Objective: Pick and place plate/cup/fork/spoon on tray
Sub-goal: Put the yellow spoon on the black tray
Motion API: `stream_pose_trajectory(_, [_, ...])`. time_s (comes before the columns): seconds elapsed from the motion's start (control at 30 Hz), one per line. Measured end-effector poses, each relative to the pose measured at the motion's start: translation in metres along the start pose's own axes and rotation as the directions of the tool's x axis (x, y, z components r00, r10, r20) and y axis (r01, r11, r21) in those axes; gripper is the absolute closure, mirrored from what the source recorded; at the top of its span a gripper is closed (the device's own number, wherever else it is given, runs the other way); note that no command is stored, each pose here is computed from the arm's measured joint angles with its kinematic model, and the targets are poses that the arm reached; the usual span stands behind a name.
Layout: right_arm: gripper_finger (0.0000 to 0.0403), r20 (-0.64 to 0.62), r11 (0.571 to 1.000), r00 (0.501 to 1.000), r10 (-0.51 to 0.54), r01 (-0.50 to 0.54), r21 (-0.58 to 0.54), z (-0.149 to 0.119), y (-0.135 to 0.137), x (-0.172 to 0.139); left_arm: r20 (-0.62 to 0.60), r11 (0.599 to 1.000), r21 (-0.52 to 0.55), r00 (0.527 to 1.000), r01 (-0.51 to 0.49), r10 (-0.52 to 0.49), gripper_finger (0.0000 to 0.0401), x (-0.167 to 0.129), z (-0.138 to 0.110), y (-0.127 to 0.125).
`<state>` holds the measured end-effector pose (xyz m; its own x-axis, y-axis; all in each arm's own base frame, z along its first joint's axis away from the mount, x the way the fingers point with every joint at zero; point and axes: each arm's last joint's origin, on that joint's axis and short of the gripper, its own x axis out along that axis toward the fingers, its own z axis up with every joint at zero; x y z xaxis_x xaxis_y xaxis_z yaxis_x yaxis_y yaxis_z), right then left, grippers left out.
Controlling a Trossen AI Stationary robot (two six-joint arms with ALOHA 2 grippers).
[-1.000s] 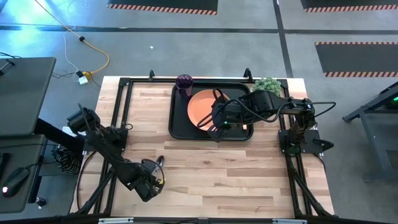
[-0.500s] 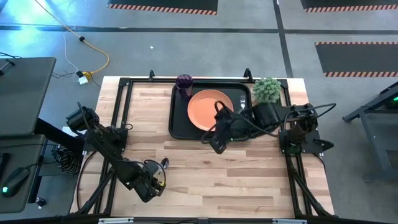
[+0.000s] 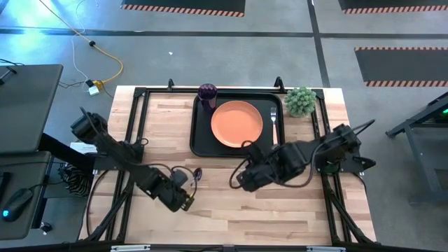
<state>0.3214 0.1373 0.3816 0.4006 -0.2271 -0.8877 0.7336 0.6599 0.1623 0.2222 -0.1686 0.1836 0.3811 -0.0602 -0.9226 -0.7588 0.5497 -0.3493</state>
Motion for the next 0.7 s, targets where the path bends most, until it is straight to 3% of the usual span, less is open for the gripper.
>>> stream_pose_trajectory(0.2, [0.0318,-0.017,0.999,1.0,0.019,-0.019,0.026,-0.022,0.01,0.016,0.024,0.999,0.044,0.999,0.028,-0.029,0.0359,-0.008,0.02,0.0])
stream_pose_trajectory(0.43, [0.0318,-0.05,0.99,0.998,-0.025,0.032,0.134,-0.058,0.014,0.041,0.047,0.991,0.097,0.995,0.089,-0.093,0.0359,-0.015,0.036,-0.003])
stream_pose_trajectory(0.7, [0.0318,-0.036,0.947,0.995,0.094,-0.079,0.311,-0.094,0.026,0.087,0.073,0.978,0.153,0.985,0.143,-0.156,0.0359,-0.026,0.049,-0.004])
